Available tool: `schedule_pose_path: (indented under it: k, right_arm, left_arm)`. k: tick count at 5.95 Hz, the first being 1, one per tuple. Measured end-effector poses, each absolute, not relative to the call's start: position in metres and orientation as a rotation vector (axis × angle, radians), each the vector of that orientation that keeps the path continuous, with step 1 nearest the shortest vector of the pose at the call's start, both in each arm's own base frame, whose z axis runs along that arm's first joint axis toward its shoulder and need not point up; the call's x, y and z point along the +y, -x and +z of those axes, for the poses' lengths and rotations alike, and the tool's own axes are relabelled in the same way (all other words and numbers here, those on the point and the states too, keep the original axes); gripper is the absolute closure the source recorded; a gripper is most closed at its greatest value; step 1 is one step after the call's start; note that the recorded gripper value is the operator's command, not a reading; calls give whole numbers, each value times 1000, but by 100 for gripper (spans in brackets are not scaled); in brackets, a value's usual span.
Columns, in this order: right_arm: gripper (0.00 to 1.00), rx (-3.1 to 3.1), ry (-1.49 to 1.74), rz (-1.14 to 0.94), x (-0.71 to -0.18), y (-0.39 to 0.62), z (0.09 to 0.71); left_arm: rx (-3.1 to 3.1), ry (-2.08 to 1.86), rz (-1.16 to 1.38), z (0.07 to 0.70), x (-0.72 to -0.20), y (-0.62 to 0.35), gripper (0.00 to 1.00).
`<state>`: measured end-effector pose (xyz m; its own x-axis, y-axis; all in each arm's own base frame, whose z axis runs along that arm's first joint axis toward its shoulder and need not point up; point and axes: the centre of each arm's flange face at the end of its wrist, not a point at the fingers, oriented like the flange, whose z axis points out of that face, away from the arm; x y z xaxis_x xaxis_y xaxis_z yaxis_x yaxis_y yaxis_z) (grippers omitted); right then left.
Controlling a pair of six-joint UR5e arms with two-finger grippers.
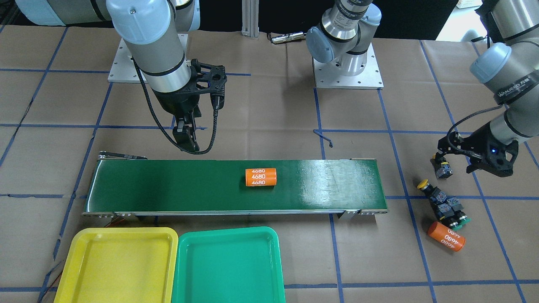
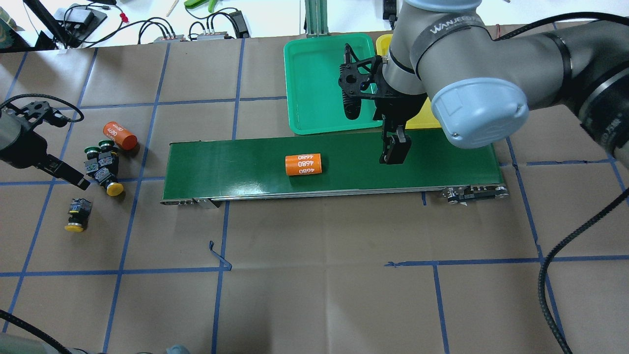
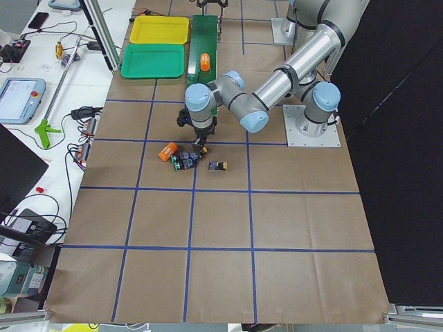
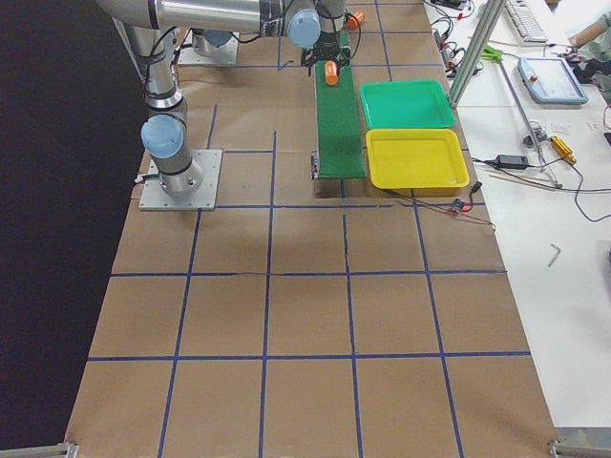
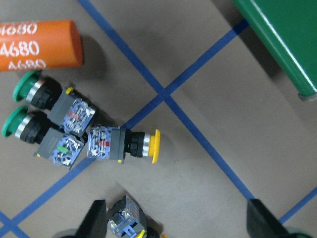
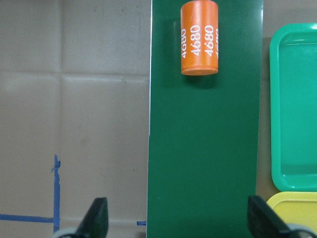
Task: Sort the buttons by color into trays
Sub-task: 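Grasp a yellow-capped button with the left gripper while the right moves over the belt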
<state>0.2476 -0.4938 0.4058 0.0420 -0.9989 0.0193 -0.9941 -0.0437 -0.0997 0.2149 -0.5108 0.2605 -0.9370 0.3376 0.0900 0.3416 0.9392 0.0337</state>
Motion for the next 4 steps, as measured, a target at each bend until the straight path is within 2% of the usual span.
schedule_pose_path:
  k: [2,3,4]
  right_arm:
    - [0,2133,2228,-134,-495,-251,404]
    - [0,2131,2234,-130,-496,-250,403]
    - [0,2133,2239,-127,-496,-249,404]
  left_arm:
    - [-3127,284,-213,209,-508,-249,2]
    - [-3140,207,-260,194,-505,-252,6]
    - [-3130,165,-291,182,-500,-249,21]
